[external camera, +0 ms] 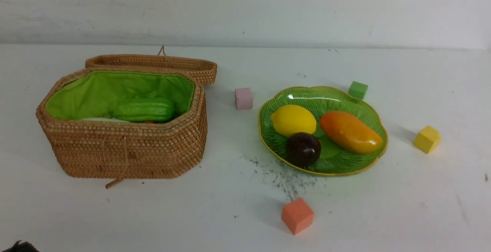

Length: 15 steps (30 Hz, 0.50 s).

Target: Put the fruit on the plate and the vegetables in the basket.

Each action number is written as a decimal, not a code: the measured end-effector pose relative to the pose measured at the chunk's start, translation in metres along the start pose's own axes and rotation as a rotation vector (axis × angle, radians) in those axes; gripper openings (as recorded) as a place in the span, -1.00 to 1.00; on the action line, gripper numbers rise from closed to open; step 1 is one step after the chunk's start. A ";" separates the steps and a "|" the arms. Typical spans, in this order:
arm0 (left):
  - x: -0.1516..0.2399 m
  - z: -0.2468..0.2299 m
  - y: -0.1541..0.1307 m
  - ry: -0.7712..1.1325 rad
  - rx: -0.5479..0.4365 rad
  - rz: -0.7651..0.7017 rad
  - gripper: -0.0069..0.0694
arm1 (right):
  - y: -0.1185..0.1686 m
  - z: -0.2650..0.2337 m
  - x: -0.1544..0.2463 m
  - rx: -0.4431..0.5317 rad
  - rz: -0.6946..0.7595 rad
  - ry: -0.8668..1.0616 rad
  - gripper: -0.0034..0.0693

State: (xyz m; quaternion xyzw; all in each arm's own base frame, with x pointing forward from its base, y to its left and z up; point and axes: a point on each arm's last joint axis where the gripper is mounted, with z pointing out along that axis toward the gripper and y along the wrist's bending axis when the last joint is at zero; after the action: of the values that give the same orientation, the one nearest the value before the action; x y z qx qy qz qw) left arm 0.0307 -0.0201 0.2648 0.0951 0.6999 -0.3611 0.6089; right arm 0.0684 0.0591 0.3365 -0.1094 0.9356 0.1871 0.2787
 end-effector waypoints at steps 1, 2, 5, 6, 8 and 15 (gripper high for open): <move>0.000 0.000 0.000 0.002 -0.001 0.000 -0.80 | -0.003 -0.001 0.006 0.006 0.003 0.009 -0.86; 0.000 0.000 0.000 0.002 -0.001 0.000 -0.79 | -0.005 -0.004 0.010 0.010 0.004 0.017 -0.86; 0.000 0.000 0.000 0.004 -0.002 0.000 -0.78 | -0.009 -0.011 0.017 0.016 0.007 0.027 -0.85; 0.000 0.000 0.000 0.004 -0.002 0.000 -0.78 | -0.011 -0.013 0.019 0.016 0.007 0.027 -0.84; 0.000 0.000 0.000 0.004 -0.002 0.000 -0.77 | -0.012 -0.016 0.022 0.013 0.007 0.019 -0.84; 0.000 0.000 0.000 0.004 -0.003 0.000 -0.76 | -0.029 -0.023 0.027 0.123 0.087 -0.131 -0.86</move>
State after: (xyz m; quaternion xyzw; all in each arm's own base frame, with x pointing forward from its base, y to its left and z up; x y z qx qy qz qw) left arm 0.0308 -0.0201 0.2644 0.0950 0.7016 -0.3600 0.6076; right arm 0.0440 0.0204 0.3309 -0.0390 0.9290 0.1479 0.3369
